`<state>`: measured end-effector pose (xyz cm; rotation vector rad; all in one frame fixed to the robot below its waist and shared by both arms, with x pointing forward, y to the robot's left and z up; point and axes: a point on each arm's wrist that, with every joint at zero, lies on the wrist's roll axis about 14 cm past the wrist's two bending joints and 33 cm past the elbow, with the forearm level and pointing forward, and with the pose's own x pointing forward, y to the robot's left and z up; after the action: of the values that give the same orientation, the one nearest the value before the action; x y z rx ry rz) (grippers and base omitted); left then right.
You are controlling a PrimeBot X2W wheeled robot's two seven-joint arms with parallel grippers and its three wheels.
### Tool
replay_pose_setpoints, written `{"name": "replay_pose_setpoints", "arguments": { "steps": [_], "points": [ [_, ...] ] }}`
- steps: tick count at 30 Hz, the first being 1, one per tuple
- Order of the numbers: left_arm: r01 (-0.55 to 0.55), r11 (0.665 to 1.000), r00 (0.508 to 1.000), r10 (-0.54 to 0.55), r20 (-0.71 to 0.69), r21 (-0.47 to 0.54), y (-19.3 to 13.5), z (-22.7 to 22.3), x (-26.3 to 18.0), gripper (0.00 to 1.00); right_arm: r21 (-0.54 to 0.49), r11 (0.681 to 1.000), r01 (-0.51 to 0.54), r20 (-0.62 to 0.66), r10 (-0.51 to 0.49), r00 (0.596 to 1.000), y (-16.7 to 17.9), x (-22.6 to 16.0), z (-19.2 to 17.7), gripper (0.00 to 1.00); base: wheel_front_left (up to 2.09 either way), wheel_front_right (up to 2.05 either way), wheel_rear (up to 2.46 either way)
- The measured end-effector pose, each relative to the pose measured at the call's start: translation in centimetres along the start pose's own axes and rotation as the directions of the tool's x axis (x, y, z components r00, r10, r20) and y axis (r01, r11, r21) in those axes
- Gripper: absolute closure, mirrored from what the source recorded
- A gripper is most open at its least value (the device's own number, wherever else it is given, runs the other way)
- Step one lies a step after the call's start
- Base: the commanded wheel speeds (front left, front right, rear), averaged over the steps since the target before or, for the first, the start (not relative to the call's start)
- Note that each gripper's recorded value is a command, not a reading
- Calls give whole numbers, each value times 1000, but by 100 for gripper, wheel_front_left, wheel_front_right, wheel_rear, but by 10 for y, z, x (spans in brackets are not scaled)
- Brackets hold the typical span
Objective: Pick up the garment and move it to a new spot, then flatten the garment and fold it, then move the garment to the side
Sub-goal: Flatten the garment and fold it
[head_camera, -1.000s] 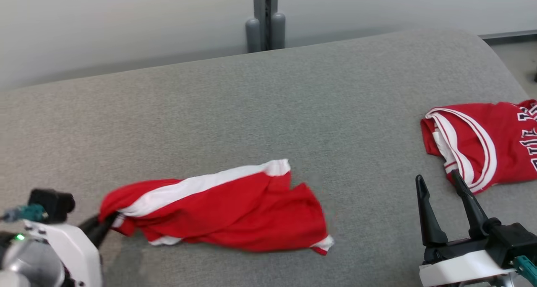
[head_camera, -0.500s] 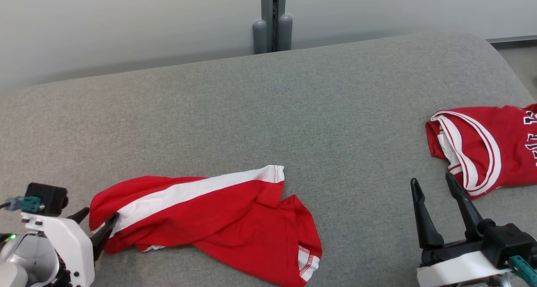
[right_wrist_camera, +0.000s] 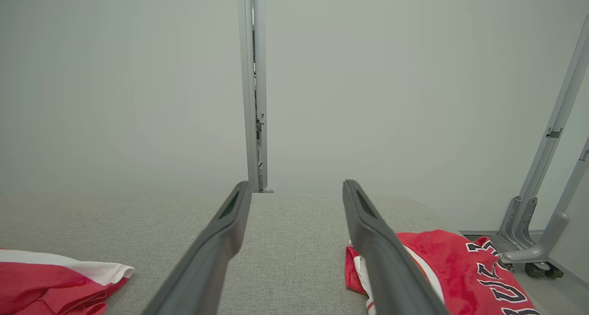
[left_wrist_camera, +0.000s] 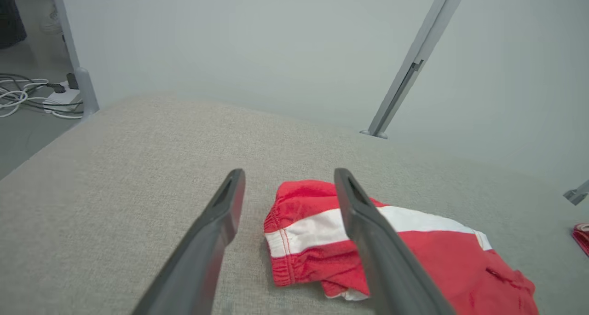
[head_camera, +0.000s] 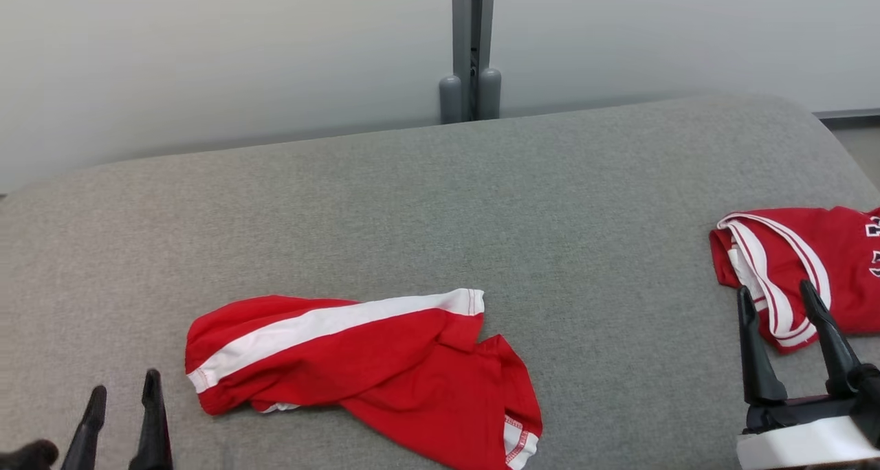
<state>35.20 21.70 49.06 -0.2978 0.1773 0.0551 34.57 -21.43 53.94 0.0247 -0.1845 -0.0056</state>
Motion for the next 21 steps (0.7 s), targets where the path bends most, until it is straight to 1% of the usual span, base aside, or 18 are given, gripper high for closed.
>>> {"name": "replay_pose_setpoints", "arguments": {
  "steps": [1,5,8,10,12,15,21],
  "points": [
    [-28,999,999,29,16,-21,2,-4,-8,0,-1,1000,0,1,0,1000,0,0,0,0,0,0,0],
    [-129,991,990,131,53,-28,13,-17,-28,0,3,1000,-21,1,21,1000,6,2,0,0,0,0,0],
    [-169,985,982,171,78,-29,11,-25,-36,0,10,999,-48,-11,48,999,15,5,-5,0,0,0,0],
    [-177,984,978,175,115,2,7,-24,-40,0,22,998,-63,-18,64,998,22,6,-8,0,0,0,0],
    [-181,983,977,177,115,20,4,-31,-44,0,34,996,-83,-31,84,996,31,6,-13,0,0,0,0],
    [-179,984,979,177,104,12,2,-41,-45,0,55,993,-107,-39,109,993,43,7,-16,0,0,0,0],
    [-168,986,980,165,110,23,4,-44,-42,0,67,989,-130,-52,133,990,53,7,-21,0,0,0,0]
  ]
}}
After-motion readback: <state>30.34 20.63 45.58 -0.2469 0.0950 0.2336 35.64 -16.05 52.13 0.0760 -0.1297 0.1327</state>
